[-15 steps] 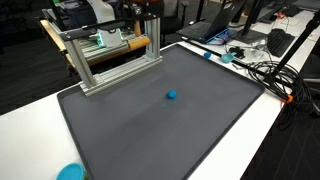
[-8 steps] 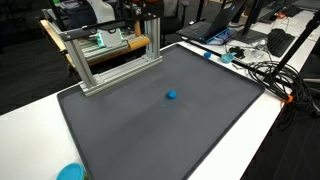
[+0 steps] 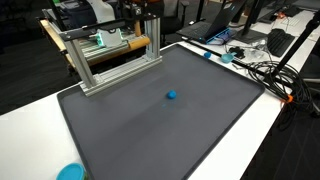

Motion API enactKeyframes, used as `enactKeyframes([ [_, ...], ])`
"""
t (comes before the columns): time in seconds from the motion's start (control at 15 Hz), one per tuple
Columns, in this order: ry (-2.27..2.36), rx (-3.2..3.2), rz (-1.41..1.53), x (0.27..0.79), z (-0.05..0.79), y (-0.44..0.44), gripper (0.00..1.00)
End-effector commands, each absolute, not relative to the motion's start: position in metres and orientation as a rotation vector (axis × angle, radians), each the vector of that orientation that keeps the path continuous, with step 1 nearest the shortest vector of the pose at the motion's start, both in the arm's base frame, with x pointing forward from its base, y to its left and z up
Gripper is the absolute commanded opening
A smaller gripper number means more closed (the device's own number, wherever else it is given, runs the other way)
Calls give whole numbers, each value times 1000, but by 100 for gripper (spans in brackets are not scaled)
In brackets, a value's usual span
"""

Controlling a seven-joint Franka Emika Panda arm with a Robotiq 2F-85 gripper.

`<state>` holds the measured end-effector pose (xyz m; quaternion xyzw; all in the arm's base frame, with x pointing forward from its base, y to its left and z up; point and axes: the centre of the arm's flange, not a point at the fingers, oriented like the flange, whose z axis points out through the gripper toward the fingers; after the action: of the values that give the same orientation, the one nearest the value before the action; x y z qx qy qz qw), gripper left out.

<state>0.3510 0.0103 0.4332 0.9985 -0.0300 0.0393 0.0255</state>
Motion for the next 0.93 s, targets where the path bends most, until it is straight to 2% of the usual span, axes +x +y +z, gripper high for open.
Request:
enactKeyframes([
  [0.0,-8,3138,131,348,433,12,54],
  [0.27,21,3159,162,346,437,1,28],
  [0.4,35,3167,163,345,437,-1,34],
  [0.47,44,3171,161,345,437,-1,41],
  [0.53,62,3175,157,344,436,-1,62],
  [0.67,101,3194,157,344,436,-1,71],
  [0.73,117,3204,158,343,435,-1,68],
  [0.8,130,3209,161,343,435,-1,46],
  [0.87,137,3213,166,343,436,-3,45],
])
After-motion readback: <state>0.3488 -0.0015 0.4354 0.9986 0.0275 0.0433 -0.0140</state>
